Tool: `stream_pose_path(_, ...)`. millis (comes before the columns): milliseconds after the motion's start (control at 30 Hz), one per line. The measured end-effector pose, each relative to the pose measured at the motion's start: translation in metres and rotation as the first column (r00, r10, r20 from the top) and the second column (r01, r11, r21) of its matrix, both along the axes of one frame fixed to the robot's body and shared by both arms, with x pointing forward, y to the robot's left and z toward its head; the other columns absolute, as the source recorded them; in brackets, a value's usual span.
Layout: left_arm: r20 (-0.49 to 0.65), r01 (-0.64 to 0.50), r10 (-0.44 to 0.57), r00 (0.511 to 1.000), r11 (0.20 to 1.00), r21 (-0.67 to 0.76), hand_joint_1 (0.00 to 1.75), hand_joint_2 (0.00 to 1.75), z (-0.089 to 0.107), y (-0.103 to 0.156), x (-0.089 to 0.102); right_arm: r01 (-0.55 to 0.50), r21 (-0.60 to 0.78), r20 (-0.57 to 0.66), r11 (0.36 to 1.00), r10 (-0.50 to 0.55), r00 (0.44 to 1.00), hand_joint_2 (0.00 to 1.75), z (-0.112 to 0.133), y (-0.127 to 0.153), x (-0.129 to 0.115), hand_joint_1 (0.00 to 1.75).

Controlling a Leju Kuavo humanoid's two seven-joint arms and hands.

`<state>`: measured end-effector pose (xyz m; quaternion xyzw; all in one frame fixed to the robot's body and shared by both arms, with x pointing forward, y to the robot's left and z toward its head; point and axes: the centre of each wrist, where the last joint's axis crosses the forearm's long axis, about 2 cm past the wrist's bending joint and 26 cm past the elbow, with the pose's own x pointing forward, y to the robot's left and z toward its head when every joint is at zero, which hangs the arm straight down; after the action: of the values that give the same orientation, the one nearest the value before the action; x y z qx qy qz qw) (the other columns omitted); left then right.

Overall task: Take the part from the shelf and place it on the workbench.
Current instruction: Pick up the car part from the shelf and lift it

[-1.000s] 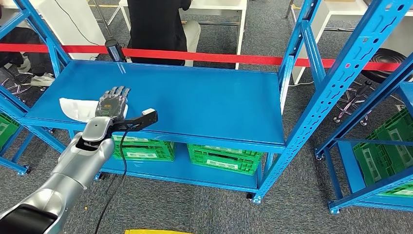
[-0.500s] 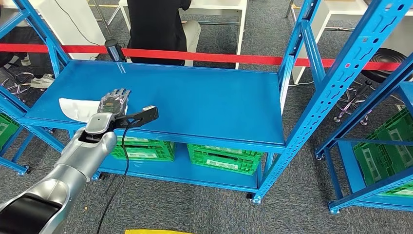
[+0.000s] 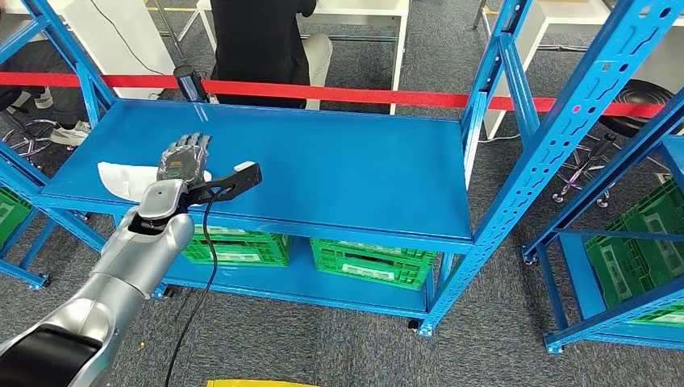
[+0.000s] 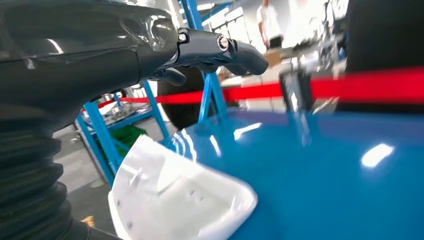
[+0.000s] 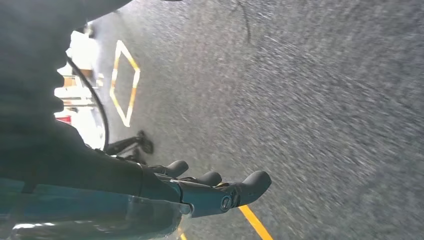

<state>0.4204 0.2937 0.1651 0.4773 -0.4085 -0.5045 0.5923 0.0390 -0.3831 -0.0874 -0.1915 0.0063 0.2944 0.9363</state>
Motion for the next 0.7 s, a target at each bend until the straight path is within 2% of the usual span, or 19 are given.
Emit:
stream_pose_path(333, 0.15, 0.029, -0.019, 0.989, 0.997, -0.068, 0.0, 1.75, 0.024, -0.012, -0.02, 0.031, -0.015, -0.032, 0.999, -0.032, 0.999, 1.75, 0.002, 0.013, -0.019, 0.0)
stream_pose_path(567, 0.174, -0.009, 0.028, 0.984, 0.994, -0.106, 0.0, 1.75, 0.012, 0.01, -0.051, 0.086, -0.019, -0.05, 0.996, -0.087, 0.995, 1.75, 0.011, 0.034, -0.035, 0.0)
stream_pose_path(700, 0.177, -0.025, 0.044, 0.983, 0.994, -0.109, 0.0, 1.75, 0.009, 0.02, -0.06, 0.091, 0.007, -0.04, 0.996, -0.091, 0.995, 1.75, 0.015, 0.041, -0.036, 0.0)
